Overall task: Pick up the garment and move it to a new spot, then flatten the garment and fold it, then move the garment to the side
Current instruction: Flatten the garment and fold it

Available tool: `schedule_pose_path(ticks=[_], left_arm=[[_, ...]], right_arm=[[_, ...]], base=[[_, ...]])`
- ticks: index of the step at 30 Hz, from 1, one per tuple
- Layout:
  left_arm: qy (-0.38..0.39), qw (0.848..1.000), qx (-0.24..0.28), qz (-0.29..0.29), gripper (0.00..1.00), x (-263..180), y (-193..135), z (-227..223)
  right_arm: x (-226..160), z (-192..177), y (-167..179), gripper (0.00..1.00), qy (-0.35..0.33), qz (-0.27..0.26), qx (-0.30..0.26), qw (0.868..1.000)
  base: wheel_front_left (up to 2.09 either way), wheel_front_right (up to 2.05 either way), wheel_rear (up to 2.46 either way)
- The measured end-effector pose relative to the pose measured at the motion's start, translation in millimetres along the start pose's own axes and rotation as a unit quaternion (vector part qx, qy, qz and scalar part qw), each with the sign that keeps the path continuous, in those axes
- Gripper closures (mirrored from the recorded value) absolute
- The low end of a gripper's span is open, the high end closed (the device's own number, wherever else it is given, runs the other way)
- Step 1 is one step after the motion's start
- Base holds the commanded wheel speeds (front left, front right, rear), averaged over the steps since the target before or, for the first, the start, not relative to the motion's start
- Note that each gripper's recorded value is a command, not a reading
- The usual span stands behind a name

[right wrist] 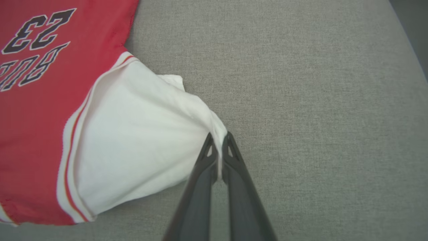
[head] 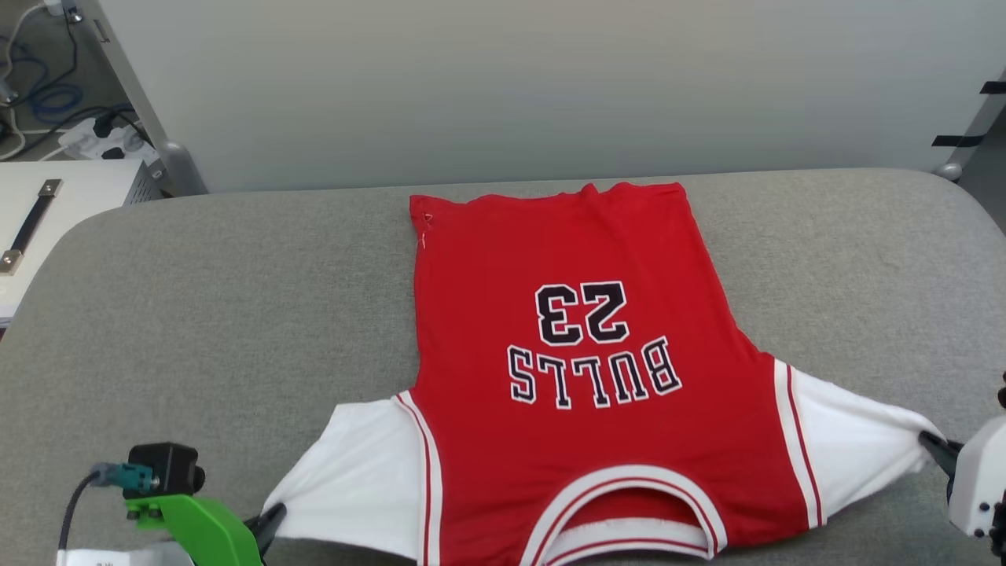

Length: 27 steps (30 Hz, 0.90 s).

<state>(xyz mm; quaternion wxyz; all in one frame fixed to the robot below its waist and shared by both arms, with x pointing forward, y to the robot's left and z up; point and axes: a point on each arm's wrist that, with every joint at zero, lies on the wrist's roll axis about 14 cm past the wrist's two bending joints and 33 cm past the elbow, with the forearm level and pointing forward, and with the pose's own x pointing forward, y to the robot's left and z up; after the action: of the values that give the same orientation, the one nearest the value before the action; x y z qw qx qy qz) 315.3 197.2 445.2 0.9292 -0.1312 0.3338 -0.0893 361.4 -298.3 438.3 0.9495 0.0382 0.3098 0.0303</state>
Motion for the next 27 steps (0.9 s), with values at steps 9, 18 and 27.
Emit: schedule_pose_path(ticks=[9, 18, 27], left_arm=[[0.024, 1.000, -0.006, -0.017, 1.00, -16, -21, -23], [0.055, 0.997, 0.041, -0.024, 1.00, -11, -31, -20], [0.094, 0.993, 0.056, -0.041, 1.00, -2, -49, -16]], right_arm=[[-17, -30, -2, 1.00, 0.039, -0.003, 0.011, 0.999], [-5, -2, 11, 0.00, 0.045, 0.010, -0.002, 0.999], [35, 77, 41, 0.00, 0.020, 0.051, -0.036, 0.998]], base=[[0.00, 0.00, 0.00], [0.00, 0.00, 0.00], [0.00, 0.00, 0.00]])
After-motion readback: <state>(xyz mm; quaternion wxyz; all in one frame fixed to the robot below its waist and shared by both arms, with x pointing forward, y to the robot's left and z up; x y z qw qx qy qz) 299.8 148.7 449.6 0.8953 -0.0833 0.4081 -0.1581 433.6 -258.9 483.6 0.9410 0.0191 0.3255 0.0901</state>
